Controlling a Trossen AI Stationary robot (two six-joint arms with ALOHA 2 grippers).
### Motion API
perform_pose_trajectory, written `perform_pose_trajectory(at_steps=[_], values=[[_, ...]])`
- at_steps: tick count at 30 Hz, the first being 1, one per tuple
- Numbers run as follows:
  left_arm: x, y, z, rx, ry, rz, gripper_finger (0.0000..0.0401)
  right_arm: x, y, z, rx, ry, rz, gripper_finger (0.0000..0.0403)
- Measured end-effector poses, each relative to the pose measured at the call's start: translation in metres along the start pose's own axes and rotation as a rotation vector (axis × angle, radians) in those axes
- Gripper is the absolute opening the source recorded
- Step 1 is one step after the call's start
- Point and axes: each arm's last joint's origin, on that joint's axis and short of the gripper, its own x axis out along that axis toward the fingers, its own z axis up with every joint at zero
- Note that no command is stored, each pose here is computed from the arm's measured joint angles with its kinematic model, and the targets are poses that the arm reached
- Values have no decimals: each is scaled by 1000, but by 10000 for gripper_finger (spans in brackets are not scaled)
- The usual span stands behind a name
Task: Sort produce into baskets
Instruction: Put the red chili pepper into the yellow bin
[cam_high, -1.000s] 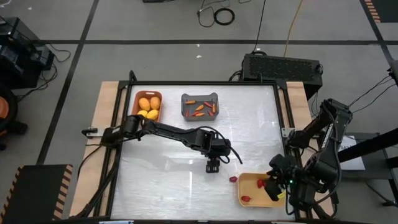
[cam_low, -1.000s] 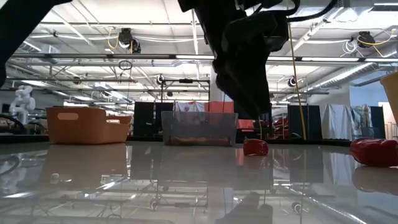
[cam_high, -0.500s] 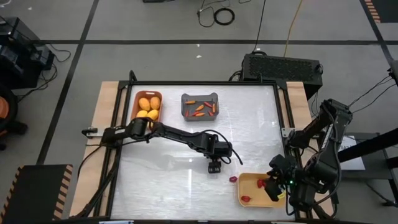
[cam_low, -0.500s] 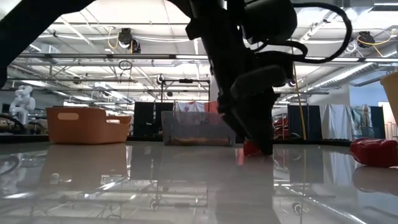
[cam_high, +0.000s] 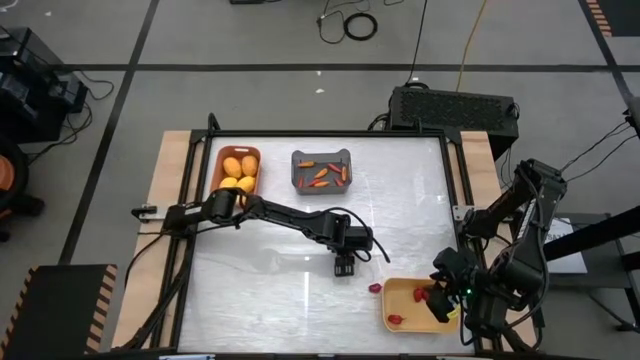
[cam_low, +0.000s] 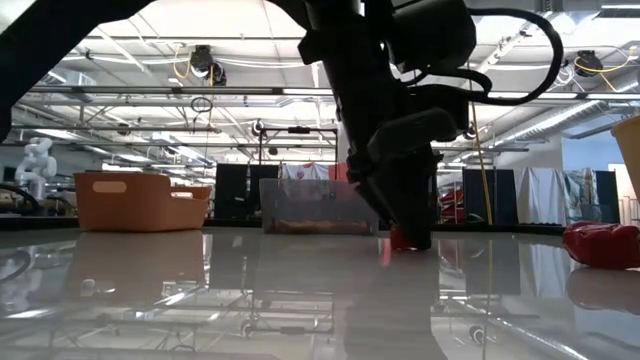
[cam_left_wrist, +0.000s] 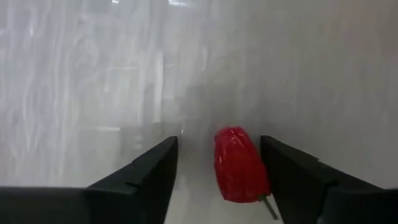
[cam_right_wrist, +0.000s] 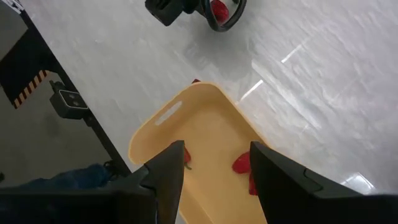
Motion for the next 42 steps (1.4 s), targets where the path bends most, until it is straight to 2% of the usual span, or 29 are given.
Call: perform_pose_trajectory(at_steps=[10, 18, 21, 25, 33, 37, 42], values=[[0, -1, -1, -1, 21, -58, 133, 0, -1, 0, -5, -1, -5, 173], [-10, -8, 10, 7, -46, -232, 102, 0, 0, 0, -2, -1, -4, 173], [-13, -11, 15, -31, -86, -274, 99, 0, 0, 0, -2, 0, -3, 173], [-28, -15, 31, -63, -226, -391, 98, 0, 0, 0, 1, 17, -4, 173], [-57, -27, 60, -101, -539, -509, 97, 0, 0, -1, 2, 19, -2, 173], [-64, -50, 65, -48, -657, -565, 97, 0, 0, 0, 1, 16, -2, 173], [-59, -78, 59, -10, -694, -540, 97, 0, 0, 0, -2, 15, -2, 173]])
